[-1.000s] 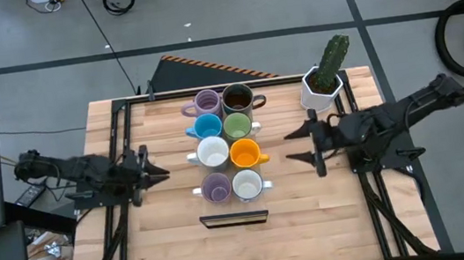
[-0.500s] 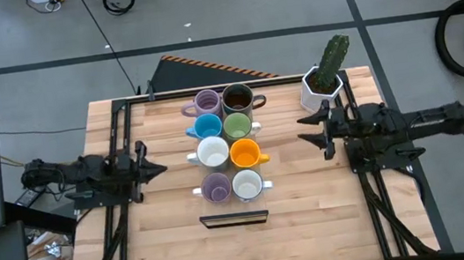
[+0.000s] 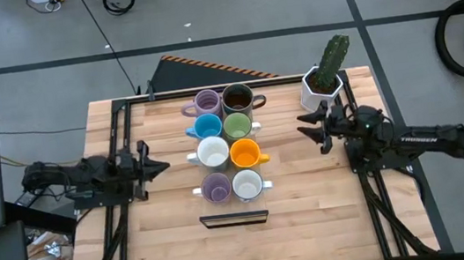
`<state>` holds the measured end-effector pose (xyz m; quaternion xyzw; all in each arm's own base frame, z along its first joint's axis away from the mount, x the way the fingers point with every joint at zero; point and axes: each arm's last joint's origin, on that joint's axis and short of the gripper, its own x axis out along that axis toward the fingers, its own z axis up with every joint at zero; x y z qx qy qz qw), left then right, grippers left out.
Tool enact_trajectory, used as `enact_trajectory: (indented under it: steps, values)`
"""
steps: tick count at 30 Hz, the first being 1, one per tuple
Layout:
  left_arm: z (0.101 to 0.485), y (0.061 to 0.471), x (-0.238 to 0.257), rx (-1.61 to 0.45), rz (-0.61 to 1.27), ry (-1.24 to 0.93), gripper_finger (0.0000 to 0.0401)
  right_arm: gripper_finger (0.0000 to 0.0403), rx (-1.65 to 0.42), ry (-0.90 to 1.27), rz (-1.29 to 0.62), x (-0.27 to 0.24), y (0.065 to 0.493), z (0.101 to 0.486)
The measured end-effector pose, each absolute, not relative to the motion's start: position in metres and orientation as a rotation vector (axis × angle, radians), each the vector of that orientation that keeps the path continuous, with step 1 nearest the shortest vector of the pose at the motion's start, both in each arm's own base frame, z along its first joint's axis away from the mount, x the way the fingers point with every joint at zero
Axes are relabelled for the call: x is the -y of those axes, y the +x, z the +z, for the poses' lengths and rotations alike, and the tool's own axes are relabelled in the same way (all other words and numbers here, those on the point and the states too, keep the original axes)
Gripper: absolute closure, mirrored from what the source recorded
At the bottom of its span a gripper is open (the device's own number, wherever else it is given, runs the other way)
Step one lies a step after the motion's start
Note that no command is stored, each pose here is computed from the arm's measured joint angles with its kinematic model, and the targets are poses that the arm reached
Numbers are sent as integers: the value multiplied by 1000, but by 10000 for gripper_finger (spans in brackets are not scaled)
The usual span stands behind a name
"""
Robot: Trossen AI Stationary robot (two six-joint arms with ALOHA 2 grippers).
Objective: Place coffee mugs
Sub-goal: Return to Home Position
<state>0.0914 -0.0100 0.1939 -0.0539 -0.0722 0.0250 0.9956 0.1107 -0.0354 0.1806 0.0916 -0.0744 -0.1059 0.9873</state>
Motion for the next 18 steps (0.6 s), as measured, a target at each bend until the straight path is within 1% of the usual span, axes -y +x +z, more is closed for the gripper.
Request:
enact_trajectory:
  steps: [4,8,11,13,18]
  values:
    - [181,95,11,156,40,-139,397,204,173,196,-212,38,110,183]
    - [183,95,12,174,-9,-98,397,206,189,200,-244,39,109,184]
    - [188,94,13,226,-42,-97,394,205,207,263,-281,40,109,184]
    - [187,94,13,220,-42,-100,386,205,213,291,-291,40,109,184]
    - [186,94,13,205,-56,-230,369,206,215,303,-291,41,109,184]
